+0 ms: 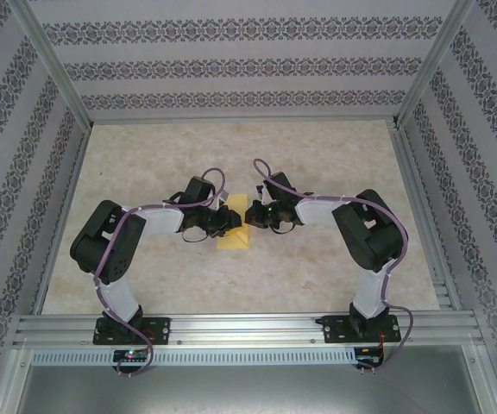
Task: Fold a paper plane with a square sheet of paper (pick it up from the middle)
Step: Fold the triangle a second time at the center of the table.
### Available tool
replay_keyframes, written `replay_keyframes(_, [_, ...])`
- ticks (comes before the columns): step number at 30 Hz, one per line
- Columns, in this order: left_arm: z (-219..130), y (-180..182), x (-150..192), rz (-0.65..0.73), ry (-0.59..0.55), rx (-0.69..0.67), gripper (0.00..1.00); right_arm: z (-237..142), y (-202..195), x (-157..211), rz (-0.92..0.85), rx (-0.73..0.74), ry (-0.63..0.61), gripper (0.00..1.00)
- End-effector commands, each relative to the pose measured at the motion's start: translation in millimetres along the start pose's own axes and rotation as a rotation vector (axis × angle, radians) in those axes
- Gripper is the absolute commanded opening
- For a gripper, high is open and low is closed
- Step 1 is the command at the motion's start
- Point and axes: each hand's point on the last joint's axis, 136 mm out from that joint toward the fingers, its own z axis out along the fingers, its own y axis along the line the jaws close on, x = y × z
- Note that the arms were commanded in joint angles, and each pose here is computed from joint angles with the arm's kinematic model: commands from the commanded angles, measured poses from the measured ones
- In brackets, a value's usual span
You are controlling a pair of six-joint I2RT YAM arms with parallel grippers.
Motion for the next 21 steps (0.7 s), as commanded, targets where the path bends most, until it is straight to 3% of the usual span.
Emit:
replay_keyframes(1, [1.5, -7.6, -6.5, 0.041, 0.005, 0.028, 0.23, 3.3, -0.9, -12.1, -0.022, 0.015, -0.023, 0.05])
replay_keyframes(21, [10.6, 3.8, -3.2, 0.024, 0.036, -0.018, 0.22, 7.4, -8.6, -10.5, -0.017, 0.039, -0.013, 0.06])
